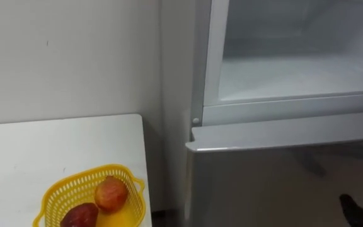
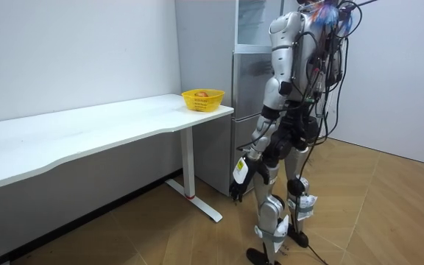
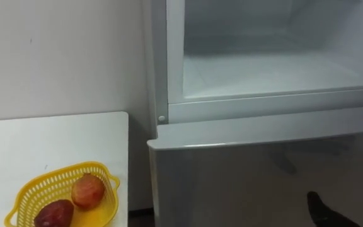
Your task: Retrieve from the upper fridge
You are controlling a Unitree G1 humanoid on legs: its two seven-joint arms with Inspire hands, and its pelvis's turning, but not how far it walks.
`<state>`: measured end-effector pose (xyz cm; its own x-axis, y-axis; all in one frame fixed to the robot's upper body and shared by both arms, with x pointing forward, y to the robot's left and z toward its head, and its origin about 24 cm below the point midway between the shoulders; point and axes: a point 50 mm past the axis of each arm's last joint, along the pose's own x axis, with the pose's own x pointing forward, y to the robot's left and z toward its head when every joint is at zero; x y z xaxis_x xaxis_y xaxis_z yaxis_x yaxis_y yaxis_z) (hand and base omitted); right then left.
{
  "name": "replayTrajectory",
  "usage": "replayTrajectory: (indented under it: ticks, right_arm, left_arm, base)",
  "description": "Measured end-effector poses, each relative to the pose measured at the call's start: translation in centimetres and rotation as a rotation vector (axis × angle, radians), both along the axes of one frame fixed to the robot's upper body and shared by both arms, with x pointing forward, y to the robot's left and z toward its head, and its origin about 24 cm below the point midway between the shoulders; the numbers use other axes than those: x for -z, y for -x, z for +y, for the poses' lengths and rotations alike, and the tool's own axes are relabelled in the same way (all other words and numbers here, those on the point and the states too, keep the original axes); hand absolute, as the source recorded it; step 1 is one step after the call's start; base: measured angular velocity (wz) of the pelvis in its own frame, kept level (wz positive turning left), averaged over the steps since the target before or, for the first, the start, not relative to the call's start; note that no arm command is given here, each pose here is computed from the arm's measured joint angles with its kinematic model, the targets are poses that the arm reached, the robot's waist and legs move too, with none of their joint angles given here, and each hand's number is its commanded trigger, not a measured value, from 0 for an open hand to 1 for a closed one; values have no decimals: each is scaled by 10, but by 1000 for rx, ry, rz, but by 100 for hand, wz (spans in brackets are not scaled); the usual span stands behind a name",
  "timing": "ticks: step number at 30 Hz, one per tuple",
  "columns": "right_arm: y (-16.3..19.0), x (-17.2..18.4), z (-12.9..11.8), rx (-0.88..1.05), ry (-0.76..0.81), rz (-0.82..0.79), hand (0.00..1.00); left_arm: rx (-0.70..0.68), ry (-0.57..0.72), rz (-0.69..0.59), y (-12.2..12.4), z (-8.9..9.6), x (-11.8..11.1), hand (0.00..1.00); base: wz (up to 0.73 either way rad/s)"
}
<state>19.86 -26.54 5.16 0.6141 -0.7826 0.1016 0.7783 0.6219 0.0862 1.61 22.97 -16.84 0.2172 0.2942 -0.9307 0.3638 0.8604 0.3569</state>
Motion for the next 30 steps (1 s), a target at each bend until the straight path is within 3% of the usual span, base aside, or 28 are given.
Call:
replayTrajectory:
  ticks: [10, 17, 30]
  right_arm:
    - [22, 37, -21, 184, -394, 55, 0]
    - [36, 48, -37, 341, -536, 52, 0]
    - [65, 41, -76, 638, -765, -136, 0]
  left_arm:
    - [-11, 3, -5, 5, -1, -1, 0]
    - [-35, -6, -16, 5, 1, -2, 0]
    - [-112, -13, -34, 2, 11, -5, 0]
  base:
    - [0]
    - [2]
    - [0]
